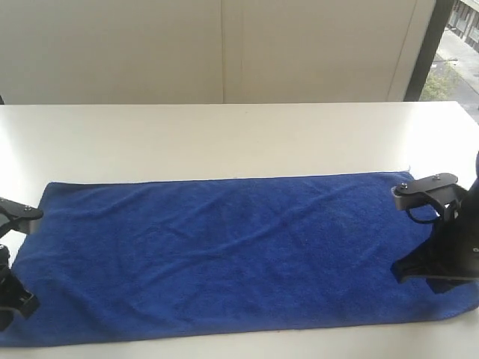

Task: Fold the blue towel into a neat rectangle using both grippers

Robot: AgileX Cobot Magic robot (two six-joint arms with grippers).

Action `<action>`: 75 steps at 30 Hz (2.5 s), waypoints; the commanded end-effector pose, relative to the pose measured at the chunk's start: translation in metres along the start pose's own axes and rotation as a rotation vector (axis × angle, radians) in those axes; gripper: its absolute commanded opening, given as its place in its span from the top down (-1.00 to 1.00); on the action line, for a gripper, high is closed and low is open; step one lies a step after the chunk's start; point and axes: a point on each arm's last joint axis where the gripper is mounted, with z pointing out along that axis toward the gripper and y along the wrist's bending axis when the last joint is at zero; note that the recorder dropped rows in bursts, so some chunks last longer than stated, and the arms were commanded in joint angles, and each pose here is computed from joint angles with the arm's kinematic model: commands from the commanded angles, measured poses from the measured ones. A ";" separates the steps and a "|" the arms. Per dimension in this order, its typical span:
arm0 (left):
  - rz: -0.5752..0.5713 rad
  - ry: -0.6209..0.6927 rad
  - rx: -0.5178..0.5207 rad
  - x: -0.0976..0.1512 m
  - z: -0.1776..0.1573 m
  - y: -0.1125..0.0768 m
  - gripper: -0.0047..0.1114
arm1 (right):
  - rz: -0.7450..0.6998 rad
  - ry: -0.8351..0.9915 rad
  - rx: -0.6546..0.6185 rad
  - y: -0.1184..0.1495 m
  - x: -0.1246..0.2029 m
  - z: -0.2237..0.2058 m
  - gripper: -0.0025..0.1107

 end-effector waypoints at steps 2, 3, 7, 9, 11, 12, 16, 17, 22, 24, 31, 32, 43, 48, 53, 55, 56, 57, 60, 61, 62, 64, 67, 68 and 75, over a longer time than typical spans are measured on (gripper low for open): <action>-0.019 0.049 -0.026 0.009 0.002 0.000 0.92 | -0.007 0.042 0.013 -0.004 0.004 0.008 0.96; -0.017 0.053 -0.029 0.009 0.002 0.000 0.92 | -0.007 0.050 0.020 -0.004 0.005 0.009 0.96; -0.008 0.069 -0.035 0.010 0.002 0.001 0.92 | 0.002 0.072 0.072 -0.009 0.007 0.008 0.96; -0.010 0.070 -0.036 0.010 0.002 0.001 0.92 | 0.004 0.078 0.082 -0.010 0.007 0.008 0.96; -0.010 0.072 -0.036 0.011 0.002 0.001 0.92 | 0.005 0.085 0.082 -0.010 0.008 0.008 0.96; -0.009 0.075 -0.036 0.012 0.003 0.001 0.92 | 0.005 0.089 0.082 -0.010 0.008 0.008 0.96; -0.003 0.073 -0.042 0.016 0.009 0.000 0.92 | 0.005 0.096 0.081 -0.010 0.009 0.008 0.96; -0.003 0.064 -0.045 0.016 0.009 0.001 0.92 | 0.005 0.096 0.081 -0.010 0.009 0.008 0.96; -0.007 -0.009 -0.059 0.008 -0.008 0.001 0.92 | 0.005 0.088 0.082 -0.010 0.008 0.008 0.96; -0.006 -0.065 -0.076 0.006 -0.017 0.001 0.92 | 0.004 0.082 0.082 -0.010 0.008 0.008 0.96; -0.046 -0.158 -0.061 0.008 -0.006 -0.002 0.92 | 0.001 0.070 0.085 -0.010 0.007 0.008 0.96; -0.046 -0.154 -0.060 0.007 -0.005 -0.002 0.92 | 0.001 0.070 0.085 -0.010 0.007 0.008 0.96; -0.014 -0.066 -0.062 0.017 0.010 -0.002 0.92 | 0.001 0.074 0.085 -0.010 0.007 0.008 0.96; 0.009 -0.008 -0.075 0.023 0.010 0.000 0.92 | 0.001 0.074 0.084 -0.010 0.007 0.008 0.96; 0.008 0.006 -0.071 0.024 0.010 -0.001 0.92 | 0.001 0.075 0.084 -0.010 0.007 0.008 0.96; 0.006 -0.020 -0.076 0.020 0.006 0.000 0.92 | 0.001 0.073 0.084 -0.010 0.007 0.008 0.96; 0.003 -0.047 -0.080 0.017 0.001 0.000 0.92 | 0.001 0.071 0.085 -0.010 0.007 0.008 0.96; -0.001 -0.087 -0.086 0.013 -0.004 0.000 0.92 | 0.001 0.069 0.085 -0.010 0.007 0.008 0.96; -0.020 -0.201 -0.099 0.006 -0.013 0.000 0.92 | 0.000 0.064 0.085 -0.010 0.006 0.009 0.96; -0.028 -0.221 -0.094 0.005 -0.014 0.000 0.92 | 0.000 0.064 0.085 -0.010 0.006 0.009 0.96; -0.034 -0.232 -0.093 0.004 -0.013 0.000 0.92 | 0.000 0.064 0.085 -0.010 0.006 0.009 0.96; -0.040 -0.233 -0.089 0.003 -0.010 0.000 0.92 | 0.000 0.051 0.085 -0.010 0.005 0.009 0.96; -0.042 -0.201 -0.081 0.008 0.000 -0.001 0.92 | 0.000 0.045 0.086 -0.010 0.005 0.009 0.96; -0.044 -0.187 -0.076 0.010 0.004 -0.001 0.92 | -0.001 0.042 0.086 -0.010 0.004 0.009 0.96; -0.025 -0.129 -0.072 0.017 0.011 -0.002 0.92 | -0.001 0.042 0.086 -0.010 0.004 0.009 0.96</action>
